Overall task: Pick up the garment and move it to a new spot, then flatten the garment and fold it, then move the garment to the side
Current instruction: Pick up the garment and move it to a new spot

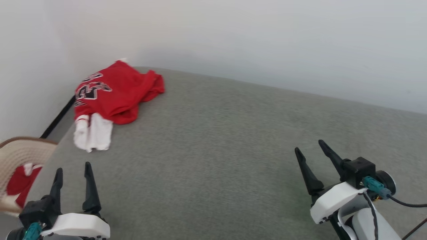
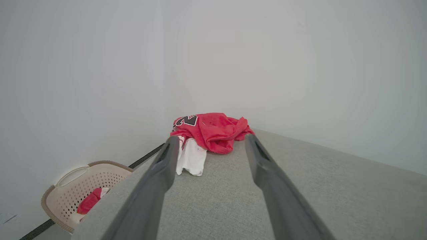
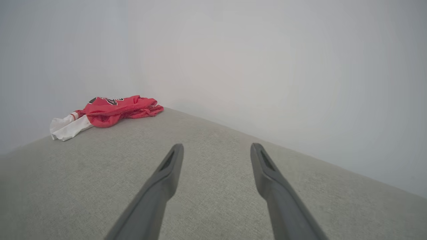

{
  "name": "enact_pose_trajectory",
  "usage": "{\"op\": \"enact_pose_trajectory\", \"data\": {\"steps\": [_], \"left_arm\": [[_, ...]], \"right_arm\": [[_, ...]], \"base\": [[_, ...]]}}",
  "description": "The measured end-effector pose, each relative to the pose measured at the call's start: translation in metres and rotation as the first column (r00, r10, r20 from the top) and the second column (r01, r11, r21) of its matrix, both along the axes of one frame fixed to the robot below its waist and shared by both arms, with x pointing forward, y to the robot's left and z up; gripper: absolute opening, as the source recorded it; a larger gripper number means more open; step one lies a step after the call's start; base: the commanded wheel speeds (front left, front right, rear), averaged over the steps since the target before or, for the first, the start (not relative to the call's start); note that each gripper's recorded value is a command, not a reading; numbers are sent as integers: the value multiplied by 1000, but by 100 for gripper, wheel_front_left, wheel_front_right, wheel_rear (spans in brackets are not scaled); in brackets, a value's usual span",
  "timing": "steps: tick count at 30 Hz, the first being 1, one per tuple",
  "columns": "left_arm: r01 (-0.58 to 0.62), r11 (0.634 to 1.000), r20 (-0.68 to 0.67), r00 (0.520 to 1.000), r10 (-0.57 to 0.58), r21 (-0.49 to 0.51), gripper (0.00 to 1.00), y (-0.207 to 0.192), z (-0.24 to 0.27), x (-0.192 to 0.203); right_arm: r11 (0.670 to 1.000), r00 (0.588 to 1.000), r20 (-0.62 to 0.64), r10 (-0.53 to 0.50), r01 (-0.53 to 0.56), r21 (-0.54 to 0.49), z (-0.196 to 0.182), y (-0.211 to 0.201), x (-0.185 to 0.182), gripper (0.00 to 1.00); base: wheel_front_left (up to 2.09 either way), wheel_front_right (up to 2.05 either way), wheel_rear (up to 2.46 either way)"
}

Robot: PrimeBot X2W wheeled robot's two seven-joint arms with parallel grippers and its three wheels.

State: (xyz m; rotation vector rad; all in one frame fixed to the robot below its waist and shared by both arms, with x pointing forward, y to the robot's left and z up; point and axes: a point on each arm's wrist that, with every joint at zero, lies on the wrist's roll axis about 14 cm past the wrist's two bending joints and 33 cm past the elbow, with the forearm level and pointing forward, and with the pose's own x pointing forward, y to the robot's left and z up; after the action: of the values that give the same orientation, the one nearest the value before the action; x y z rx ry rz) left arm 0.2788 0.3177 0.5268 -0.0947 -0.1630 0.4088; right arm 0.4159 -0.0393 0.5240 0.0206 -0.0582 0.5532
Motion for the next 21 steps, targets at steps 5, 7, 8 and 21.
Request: {"op": "enact_pose_trajectory", "data": {"steps": [5, 7, 8, 21], "left_arm": [[-78, 997, 3, 997, 78, -3, 100, 19, 1, -25], [-100, 995, 1, 995, 100, -6, 100, 24, 1, -32], [-111, 994, -2, 994, 111, -7, 100, 27, 0, -36], [-200, 980, -11, 980, 200, -24, 100, 45, -3, -65]], "right_arm": [[996, 996, -7, 90, -90, 1, 0, 33, -3, 100], [992, 992, -8, 123, -123, -4, -1, 44, -4, 100], [991, 991, -10, 137, -137, -2, -1, 49, -5, 100], [975, 975, -28, 222, -223, -3, -8, 82, -4, 100]], "base": [[0, 0, 0], [0, 0, 0], [0, 0, 0], [0, 0, 0]]}}
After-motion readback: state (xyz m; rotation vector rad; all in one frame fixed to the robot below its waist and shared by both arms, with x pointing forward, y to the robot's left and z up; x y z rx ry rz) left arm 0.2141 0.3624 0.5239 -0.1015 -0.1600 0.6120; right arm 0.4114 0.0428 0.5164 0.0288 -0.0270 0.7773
